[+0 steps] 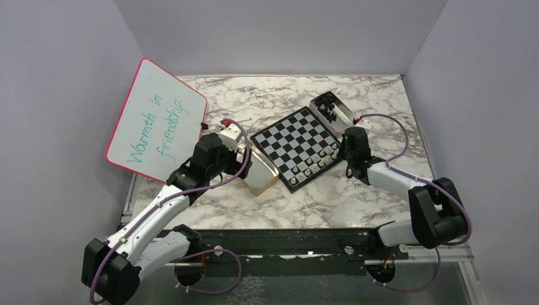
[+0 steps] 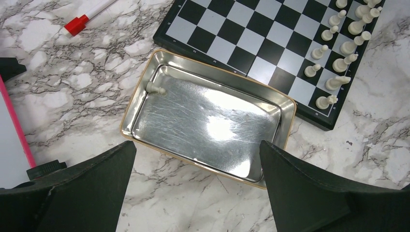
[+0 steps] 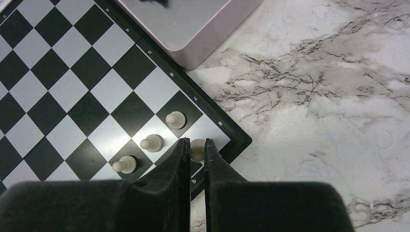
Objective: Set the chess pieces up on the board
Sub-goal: Place the chess piece on the chessboard.
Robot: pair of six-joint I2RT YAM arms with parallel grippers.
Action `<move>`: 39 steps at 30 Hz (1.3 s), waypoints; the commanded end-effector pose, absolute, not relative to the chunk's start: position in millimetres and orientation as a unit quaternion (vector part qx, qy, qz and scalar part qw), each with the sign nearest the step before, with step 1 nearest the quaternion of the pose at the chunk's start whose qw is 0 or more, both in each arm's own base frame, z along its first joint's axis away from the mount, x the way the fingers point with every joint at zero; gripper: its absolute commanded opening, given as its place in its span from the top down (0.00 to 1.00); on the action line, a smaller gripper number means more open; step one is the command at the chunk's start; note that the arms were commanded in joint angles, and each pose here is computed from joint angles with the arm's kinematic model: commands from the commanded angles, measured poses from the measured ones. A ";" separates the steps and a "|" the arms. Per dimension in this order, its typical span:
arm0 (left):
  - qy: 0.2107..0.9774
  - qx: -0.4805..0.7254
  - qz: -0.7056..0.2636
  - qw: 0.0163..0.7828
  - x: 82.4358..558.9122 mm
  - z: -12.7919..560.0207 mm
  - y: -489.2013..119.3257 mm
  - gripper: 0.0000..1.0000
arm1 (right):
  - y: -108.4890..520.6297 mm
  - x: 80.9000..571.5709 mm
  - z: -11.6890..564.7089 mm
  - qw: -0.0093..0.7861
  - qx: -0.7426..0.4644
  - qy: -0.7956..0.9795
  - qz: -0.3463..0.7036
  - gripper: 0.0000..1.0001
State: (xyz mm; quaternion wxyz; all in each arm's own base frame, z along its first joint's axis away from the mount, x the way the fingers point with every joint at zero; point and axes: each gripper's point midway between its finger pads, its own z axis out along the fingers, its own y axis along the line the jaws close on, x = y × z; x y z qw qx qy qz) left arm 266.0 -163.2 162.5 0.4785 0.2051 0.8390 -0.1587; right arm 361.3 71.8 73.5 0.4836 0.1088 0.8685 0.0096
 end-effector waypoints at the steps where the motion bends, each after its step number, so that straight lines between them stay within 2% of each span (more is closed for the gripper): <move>1: 0.833 0.193 -0.143 0.498 271.7 168.9 -156.7 0.01 | 70.4 367.6 74.4 0.498 0.125 0.858 0.018 0.96; 39: 0.834 0.202 -0.144 0.492 272.5 165.5 -159.1 0.01 | 66.4 372.6 52.9 0.479 0.132 0.868 -0.005 0.93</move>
